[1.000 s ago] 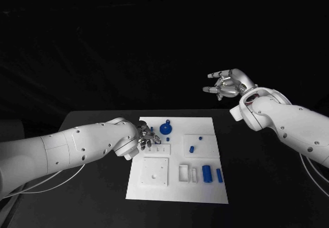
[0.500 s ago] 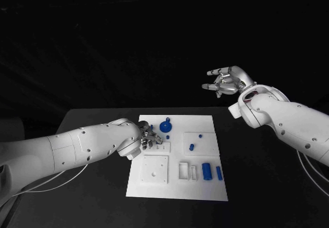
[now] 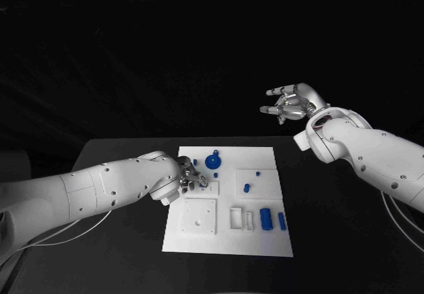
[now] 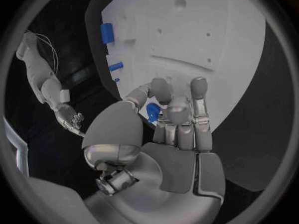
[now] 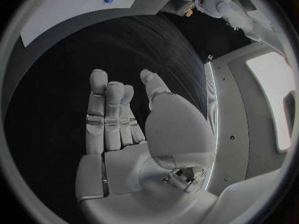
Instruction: Assemble the parts on the task board
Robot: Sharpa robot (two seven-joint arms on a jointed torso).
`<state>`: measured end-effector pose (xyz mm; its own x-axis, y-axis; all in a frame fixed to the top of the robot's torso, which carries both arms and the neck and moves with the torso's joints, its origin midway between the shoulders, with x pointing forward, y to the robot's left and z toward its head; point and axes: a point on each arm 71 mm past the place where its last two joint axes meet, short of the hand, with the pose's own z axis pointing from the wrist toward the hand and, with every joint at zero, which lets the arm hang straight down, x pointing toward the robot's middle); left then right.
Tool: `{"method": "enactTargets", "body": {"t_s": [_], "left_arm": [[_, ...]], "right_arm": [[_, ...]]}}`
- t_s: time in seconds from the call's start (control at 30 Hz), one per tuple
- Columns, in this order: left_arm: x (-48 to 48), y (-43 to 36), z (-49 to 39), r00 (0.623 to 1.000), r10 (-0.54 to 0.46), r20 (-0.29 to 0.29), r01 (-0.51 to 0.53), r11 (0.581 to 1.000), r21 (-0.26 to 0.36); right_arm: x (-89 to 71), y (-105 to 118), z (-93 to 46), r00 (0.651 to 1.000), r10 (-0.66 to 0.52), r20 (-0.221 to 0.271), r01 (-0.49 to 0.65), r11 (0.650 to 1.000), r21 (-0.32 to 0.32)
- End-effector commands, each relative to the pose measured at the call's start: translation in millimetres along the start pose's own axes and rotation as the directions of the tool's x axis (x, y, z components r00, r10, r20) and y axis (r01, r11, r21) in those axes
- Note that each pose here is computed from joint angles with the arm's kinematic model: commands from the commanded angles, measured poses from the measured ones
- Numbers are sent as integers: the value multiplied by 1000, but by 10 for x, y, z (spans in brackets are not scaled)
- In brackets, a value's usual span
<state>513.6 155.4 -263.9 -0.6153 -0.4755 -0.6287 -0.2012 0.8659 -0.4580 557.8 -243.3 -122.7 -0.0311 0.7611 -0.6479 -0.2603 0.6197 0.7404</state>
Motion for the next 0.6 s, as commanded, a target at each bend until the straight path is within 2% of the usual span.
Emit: {"method": "enactTargets", "body": {"t_s": [0.03,0.6], "left_arm": [[23,-2,1,999,33,-30,-33,999,1],[12,6,-3,999,40,-24,-40,999,12]], "right_arm": [[5,1,6,1000,3,-8,-3,1000,3],[18,-15,17,1000,4,-12,-4,1000,9]]}}
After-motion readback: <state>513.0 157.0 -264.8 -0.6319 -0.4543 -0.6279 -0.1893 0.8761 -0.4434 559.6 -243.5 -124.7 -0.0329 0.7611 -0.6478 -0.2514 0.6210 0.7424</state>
